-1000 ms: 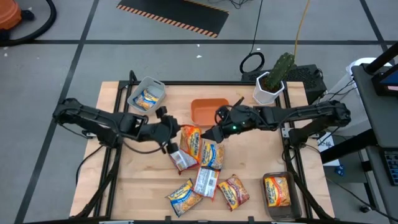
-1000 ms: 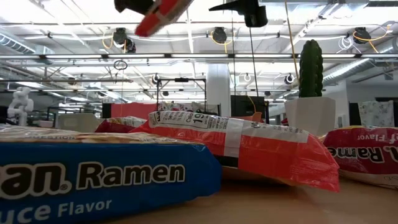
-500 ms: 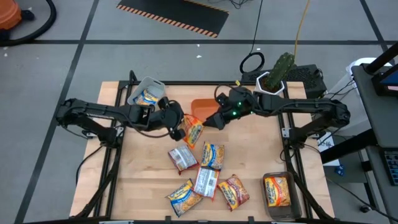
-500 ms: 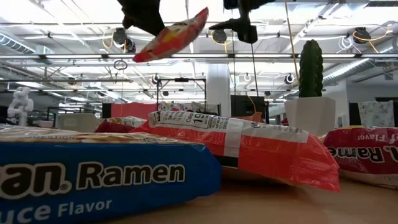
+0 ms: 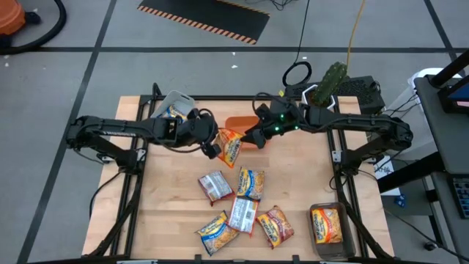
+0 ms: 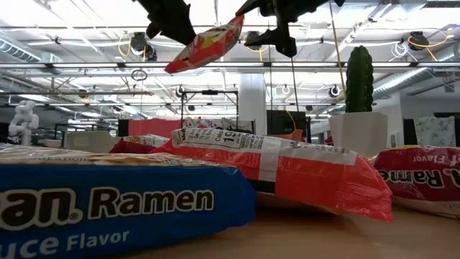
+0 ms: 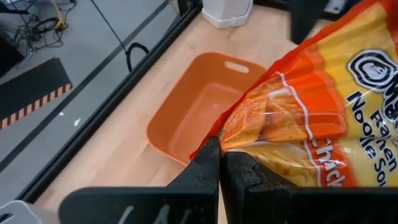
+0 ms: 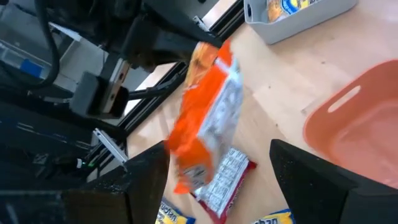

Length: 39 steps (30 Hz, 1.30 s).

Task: Sort Maruchan noodles
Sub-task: Put the left orange noodle pack into the black bin

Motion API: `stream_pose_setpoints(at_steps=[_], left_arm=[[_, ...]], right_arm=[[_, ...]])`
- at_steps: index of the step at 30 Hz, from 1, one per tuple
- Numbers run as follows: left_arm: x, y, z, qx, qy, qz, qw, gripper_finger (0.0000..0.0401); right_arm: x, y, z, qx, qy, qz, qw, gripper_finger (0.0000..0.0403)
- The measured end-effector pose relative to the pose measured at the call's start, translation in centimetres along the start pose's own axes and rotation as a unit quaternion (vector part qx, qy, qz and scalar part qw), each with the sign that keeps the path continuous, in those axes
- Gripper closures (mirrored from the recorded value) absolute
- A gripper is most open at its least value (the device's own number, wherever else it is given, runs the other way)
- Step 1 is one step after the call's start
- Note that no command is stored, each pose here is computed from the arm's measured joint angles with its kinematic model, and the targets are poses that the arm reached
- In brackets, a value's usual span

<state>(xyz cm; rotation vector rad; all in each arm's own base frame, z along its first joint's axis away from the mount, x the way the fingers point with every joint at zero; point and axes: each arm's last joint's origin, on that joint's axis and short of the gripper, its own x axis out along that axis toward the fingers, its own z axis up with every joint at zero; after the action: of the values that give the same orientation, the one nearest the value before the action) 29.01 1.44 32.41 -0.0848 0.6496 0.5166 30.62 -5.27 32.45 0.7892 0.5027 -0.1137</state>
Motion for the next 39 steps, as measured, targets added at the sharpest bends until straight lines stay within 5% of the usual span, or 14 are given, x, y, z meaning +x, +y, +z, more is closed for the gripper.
stream_pose_setpoints(at_steps=[19, 39], left_arm=[[-0.8, -1.7, -0.4, -0.061, 0.004, -0.043, 0.997, 0.0401], [-1.7, -3.2, -0.8, -0.095, -0.004, -0.048, 0.994, 0.0401]], right_arm=[[2.3, 2.8, -3.2, 0.016, -0.026, -0.051, 0.998, 0.0141], [3.1, 4.1, -3.9, 0.031, -0.013, -0.001, 0.999, 0.0245]])
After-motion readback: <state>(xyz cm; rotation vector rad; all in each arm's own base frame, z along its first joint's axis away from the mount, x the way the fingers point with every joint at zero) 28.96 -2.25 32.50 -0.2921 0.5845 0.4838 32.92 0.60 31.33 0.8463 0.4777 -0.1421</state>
